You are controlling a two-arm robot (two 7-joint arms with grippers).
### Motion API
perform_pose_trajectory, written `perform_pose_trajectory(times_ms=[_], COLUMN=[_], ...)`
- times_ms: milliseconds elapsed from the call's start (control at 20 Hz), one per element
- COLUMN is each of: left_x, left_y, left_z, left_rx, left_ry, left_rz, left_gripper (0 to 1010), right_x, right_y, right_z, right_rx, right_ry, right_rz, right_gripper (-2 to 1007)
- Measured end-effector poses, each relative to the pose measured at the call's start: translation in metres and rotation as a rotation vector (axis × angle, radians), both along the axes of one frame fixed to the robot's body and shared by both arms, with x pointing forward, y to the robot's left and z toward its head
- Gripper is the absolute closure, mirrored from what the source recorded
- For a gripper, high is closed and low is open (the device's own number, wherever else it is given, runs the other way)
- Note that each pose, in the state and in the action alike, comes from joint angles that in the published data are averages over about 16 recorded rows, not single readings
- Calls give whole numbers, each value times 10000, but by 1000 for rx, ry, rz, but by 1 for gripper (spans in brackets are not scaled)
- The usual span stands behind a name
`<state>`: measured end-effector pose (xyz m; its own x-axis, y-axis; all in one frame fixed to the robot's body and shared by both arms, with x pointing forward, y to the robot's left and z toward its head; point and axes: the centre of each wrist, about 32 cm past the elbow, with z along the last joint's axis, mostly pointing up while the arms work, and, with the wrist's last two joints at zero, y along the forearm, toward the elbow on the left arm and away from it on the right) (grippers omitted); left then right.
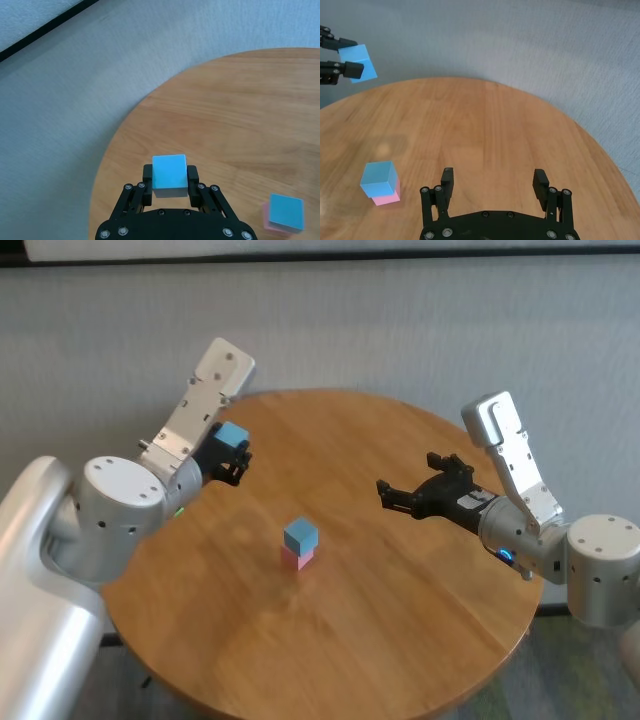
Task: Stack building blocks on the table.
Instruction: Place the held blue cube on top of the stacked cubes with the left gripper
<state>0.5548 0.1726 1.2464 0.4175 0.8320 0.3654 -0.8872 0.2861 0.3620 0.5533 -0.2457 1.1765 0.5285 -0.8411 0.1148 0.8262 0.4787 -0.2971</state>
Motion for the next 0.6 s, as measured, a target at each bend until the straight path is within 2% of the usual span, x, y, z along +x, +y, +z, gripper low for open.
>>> perform_pose_trajectory(times_ms=[300,600], left_x=[-165,-305], left_y=[-117,-180], left_z=[52,95], left_rx=[-1,-29], left_ry=[-5,-15], left_rz=[-30,-52], left_gripper=[593,593], right_x=[0,0], right_y=[0,0], right_z=[0,0], right_rx=[0,0], right_ry=[0,0], right_rz=[0,0], right_gripper=[5,5])
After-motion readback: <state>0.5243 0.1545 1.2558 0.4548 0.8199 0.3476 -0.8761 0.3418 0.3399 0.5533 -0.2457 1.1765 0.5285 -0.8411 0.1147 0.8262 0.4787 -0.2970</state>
